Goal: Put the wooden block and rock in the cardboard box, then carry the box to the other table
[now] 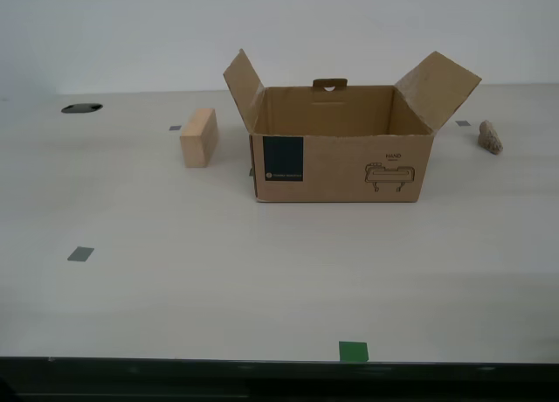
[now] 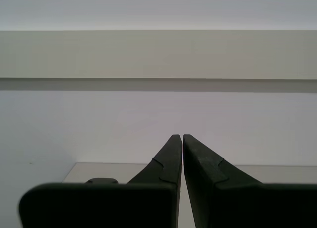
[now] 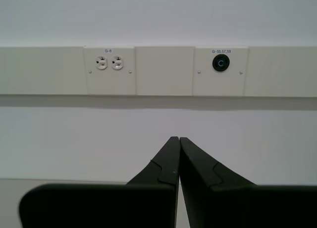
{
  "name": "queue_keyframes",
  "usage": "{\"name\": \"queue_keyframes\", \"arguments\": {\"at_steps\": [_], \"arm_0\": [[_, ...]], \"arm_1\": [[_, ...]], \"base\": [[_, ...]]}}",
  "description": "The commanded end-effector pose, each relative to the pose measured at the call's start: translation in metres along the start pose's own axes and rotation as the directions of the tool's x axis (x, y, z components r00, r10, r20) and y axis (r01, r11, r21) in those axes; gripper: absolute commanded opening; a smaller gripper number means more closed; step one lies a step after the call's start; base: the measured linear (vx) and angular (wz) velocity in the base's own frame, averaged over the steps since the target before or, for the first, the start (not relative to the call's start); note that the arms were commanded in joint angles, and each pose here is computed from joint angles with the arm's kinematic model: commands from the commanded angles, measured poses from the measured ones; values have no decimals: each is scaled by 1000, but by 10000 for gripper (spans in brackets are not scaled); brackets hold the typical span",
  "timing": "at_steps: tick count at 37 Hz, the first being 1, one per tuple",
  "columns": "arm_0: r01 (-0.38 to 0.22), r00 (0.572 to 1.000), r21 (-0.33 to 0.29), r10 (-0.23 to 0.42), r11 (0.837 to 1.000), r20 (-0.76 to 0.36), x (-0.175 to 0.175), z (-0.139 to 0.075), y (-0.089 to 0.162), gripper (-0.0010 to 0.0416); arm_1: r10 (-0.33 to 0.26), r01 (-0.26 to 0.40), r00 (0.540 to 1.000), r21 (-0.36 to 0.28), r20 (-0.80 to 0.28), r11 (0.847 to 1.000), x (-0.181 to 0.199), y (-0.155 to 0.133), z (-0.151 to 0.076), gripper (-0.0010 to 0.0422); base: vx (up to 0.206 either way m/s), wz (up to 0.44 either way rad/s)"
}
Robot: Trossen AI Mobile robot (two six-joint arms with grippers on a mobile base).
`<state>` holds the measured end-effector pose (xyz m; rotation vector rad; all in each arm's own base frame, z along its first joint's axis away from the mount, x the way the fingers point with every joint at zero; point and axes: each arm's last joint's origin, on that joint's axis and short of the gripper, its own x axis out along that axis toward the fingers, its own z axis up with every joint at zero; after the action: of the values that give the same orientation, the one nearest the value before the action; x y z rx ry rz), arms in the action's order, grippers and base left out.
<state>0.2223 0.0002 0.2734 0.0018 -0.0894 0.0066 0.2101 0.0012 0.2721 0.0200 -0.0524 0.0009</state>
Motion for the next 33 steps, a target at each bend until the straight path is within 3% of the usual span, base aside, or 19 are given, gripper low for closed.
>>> {"name": "queue_keyframes", "arguments": {"at_steps": [1, 33], "arm_0": [[0, 1000, 0, 0, 1000, 5, 0, 1, 0, 0], [-1, 1000, 0, 1, 1000, 6, 0, 1, 0, 0]], "arm_1": [[-4, 4, 1000, 3, 6, 1000, 0, 0, 1, 0], [-4, 4, 1000, 3, 6, 1000, 0, 0, 1, 0]], "base": [[0, 0], [0, 0]]}}
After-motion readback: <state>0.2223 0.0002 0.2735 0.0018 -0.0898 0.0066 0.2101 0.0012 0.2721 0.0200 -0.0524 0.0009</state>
